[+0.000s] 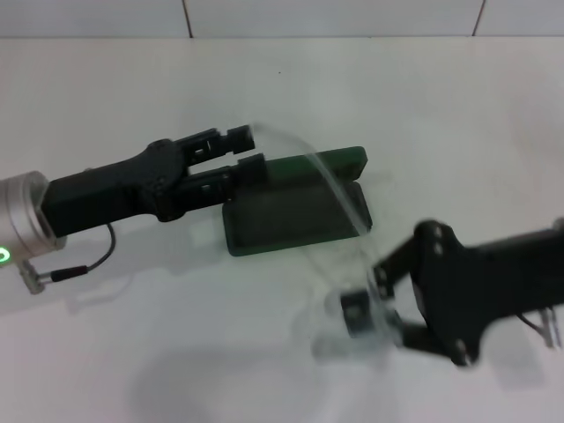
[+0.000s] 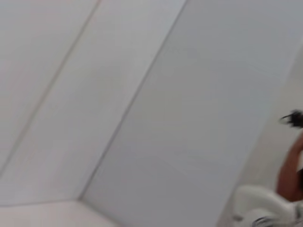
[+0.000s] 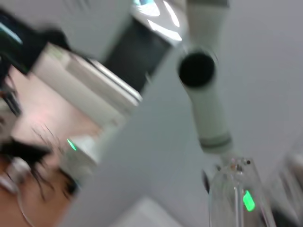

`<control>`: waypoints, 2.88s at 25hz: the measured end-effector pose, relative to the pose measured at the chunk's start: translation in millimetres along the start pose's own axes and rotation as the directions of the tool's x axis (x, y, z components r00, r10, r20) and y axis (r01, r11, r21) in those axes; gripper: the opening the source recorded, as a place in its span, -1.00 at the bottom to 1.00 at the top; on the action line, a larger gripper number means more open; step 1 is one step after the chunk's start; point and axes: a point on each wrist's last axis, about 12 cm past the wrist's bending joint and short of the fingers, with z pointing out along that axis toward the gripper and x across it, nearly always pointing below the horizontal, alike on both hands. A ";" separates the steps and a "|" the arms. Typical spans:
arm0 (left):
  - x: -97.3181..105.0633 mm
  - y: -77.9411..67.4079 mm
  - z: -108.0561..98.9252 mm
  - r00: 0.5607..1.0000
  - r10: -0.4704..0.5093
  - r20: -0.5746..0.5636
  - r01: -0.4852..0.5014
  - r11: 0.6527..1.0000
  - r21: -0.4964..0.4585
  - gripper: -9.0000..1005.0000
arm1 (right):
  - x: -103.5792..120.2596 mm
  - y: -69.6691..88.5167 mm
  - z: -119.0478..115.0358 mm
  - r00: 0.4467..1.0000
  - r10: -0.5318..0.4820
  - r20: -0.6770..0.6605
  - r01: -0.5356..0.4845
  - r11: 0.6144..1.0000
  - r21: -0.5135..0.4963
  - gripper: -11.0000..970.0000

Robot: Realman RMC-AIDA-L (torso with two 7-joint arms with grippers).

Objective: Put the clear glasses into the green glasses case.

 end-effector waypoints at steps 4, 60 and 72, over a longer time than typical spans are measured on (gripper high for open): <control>4.1 7.9 4.2 0.999 0.021 -0.035 -0.023 0.998 -0.061 0.52 | -16.7 3.1 1.9 0.988 -0.013 0.153 0.021 0.998 -0.052 -0.66; 4.2 1.7 35.2 0.925 0.350 0.150 -0.332 0.934 -0.135 0.52 | 33.8 -27.0 30.5 0.944 0.323 -0.061 -0.309 0.935 0.171 -0.61; 18.1 8.7 -35.8 0.896 0.400 0.193 -0.266 0.831 -0.488 0.52 | 50.7 -33.3 45.0 0.755 0.252 -0.606 -0.138 0.964 0.229 -0.60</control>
